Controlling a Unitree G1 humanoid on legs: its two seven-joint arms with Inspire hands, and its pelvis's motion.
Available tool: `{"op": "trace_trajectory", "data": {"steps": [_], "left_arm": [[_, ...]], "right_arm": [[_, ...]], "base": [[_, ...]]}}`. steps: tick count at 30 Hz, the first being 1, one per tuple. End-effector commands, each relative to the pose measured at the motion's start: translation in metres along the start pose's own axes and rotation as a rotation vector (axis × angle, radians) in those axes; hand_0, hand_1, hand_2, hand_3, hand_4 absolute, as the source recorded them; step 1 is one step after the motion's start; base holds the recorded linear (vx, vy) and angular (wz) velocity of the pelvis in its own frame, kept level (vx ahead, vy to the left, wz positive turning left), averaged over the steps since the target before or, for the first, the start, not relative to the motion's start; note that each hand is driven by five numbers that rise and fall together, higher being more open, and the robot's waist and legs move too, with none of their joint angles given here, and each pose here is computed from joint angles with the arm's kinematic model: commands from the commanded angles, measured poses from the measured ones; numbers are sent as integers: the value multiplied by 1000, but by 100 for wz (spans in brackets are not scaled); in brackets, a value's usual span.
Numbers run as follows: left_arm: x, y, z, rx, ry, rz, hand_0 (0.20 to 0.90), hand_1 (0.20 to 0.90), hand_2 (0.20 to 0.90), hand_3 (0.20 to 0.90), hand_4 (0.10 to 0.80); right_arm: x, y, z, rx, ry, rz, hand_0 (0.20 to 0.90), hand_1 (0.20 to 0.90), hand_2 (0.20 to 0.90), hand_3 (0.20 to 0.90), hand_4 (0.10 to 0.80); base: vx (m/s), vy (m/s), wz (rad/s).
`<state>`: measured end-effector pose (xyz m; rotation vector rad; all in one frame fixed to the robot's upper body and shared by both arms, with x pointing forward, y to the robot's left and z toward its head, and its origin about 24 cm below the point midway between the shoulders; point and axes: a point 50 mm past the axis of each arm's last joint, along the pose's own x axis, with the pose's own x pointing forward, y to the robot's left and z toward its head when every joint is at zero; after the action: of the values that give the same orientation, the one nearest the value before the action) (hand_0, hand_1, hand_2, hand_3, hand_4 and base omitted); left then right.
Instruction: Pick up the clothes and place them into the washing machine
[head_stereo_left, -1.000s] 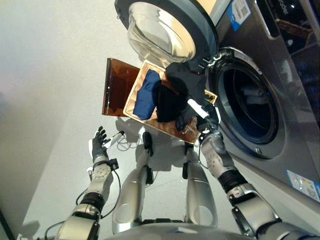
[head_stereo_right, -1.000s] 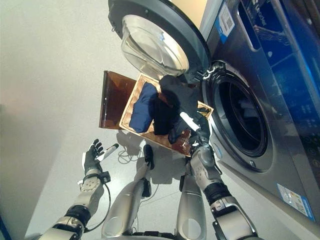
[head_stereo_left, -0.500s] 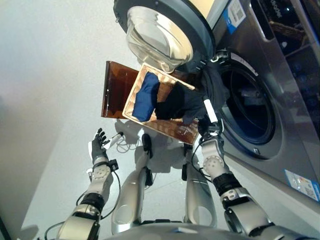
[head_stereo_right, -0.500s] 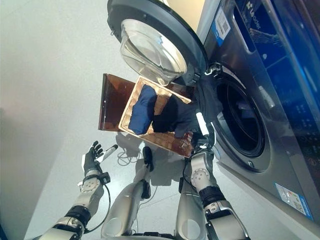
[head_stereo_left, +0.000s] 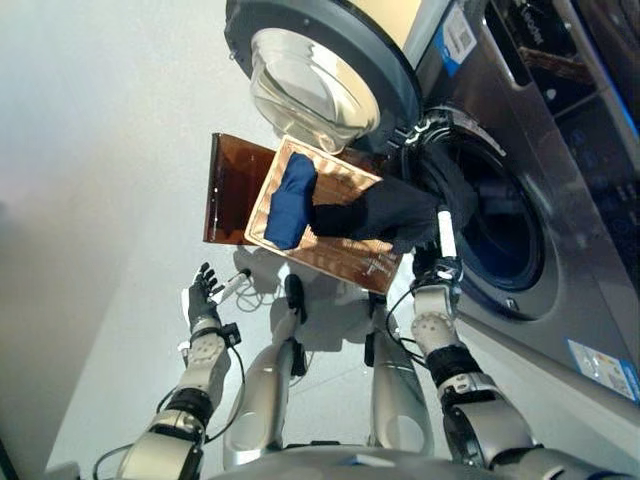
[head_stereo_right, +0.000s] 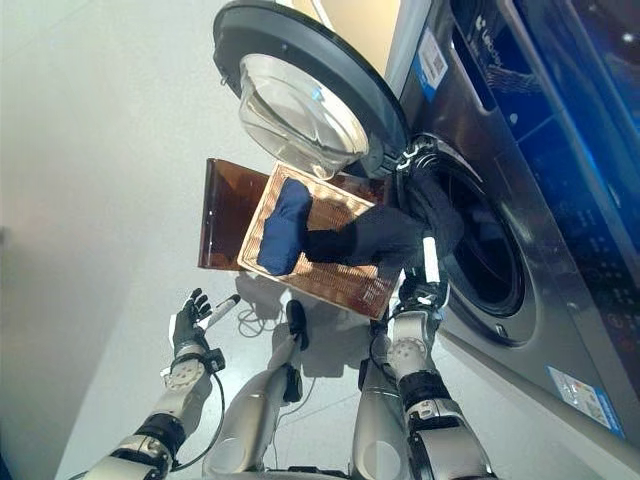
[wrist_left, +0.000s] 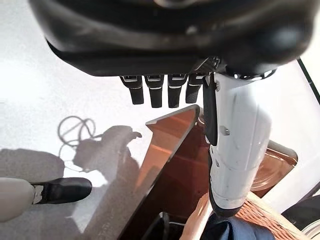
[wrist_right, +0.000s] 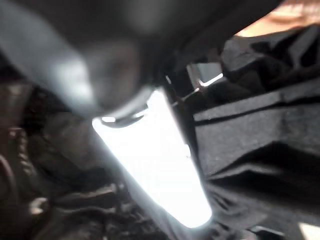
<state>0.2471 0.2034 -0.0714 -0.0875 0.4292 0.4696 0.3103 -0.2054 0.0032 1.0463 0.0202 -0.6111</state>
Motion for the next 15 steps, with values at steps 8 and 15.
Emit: {"op": "trace_trajectory", "data": {"steps": [8,15], "left_arm": [[-2,20,-9,1,0,78,900,900,900,900,800],[-3,21,-9,2,-4,68,900,900,900,900,800]], "right_arm": [[20,4,73,162,-316,-77,200,200,200,200,300],[30,0,109,172,-413,-152,200,200,200,200,300]], "base": [[0,0,0],[-5,1,-4]]}}
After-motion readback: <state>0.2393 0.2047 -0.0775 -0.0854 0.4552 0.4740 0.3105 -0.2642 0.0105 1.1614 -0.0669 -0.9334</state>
